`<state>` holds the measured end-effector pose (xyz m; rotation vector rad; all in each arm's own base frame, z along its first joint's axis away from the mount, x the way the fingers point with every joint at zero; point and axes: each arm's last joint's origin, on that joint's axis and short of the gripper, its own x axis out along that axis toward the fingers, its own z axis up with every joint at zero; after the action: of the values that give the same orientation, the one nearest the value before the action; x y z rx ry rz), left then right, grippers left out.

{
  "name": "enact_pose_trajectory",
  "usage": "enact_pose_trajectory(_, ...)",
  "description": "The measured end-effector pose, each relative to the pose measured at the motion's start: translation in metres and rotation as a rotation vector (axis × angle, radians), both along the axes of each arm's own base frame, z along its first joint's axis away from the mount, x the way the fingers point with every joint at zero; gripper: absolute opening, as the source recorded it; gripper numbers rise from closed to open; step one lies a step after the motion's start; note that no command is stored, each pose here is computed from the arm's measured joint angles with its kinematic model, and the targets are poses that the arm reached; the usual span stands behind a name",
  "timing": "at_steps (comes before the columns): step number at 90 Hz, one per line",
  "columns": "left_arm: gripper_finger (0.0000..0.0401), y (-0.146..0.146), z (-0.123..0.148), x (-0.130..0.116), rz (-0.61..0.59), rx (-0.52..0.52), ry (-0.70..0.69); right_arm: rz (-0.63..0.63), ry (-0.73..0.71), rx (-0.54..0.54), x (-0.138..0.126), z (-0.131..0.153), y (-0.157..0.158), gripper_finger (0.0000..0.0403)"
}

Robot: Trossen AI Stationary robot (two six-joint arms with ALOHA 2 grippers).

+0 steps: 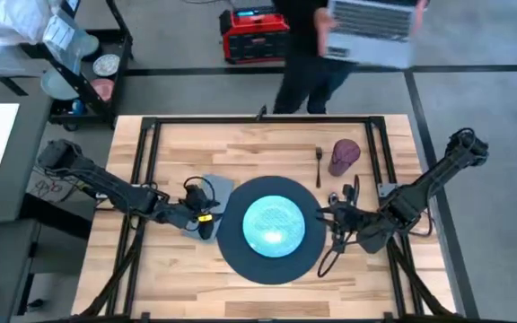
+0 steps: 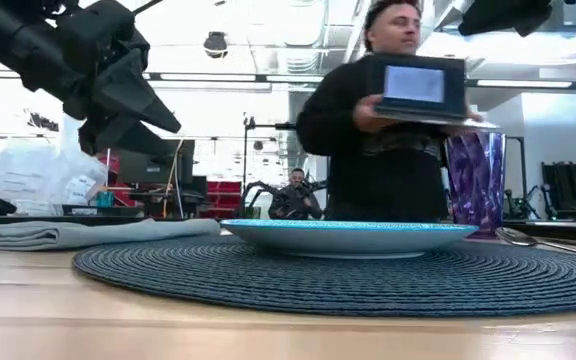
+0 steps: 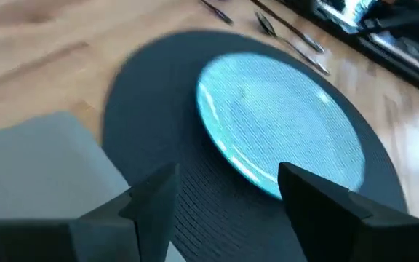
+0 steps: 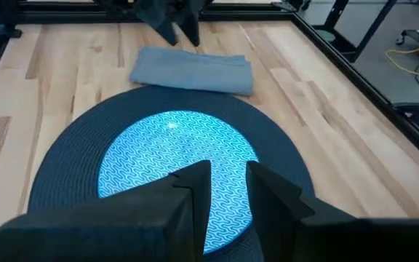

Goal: Set table place
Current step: Move the gray table napkin on the left side of the blue plate

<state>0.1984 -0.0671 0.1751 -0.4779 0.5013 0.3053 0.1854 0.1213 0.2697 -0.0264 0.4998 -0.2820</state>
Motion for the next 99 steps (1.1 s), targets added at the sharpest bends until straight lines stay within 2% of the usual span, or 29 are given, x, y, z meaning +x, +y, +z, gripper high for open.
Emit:
enact_pose_trajectory(15, 0.0211, -0.014, -0.004, -0.007, -0.138, -0.030, 0.061, 0.041, 0.026, 0.046, -0.001, -0.001, 0.003, 0.0076)
enact_pose_trajectory(28, 0.0197, -0.028, -0.005, -0.014, -0.151, 0.004, 0.167, 0.054, 0.041, 0.057, -0.003, -0.003, 0.005, 0.0076)
enact_pose_trajectory(38, 0.0182, -0.039, -0.004, -0.012, -0.139, 0.101, 0.341, 0.051, 0.049, 0.050, -0.003, -0.004, 0.004, 0.0076)
enact_pose_trajectory(55, 0.0169, -0.063, 0.007, 0.011, -0.174, 0.338, 0.628, 0.020, 0.065, 0.036, 0.000, -0.005, -0.002, 0.0076)
enact_pose_trajectory(76, 0.0170, -0.096, -0.014, 0.030, -0.281, 0.589, 0.948, 0.016, 0.067, 0.036, 0.000, -0.005, -0.003, 0.0076)
enact_pose_trajectory(85, 0.0170, -0.109, -0.020, 0.030, -0.306, 0.639, 0.999, 0.018, 0.069, 0.035, 0.000, -0.005, -0.003, 0.0076)
enact_pose_trajectory(99, 0.0170, -0.125, -0.018, 0.026, -0.321, 0.643, 0.966, 0.016, 0.069, 0.035, 0.000, -0.005, -0.003, 0.0076)
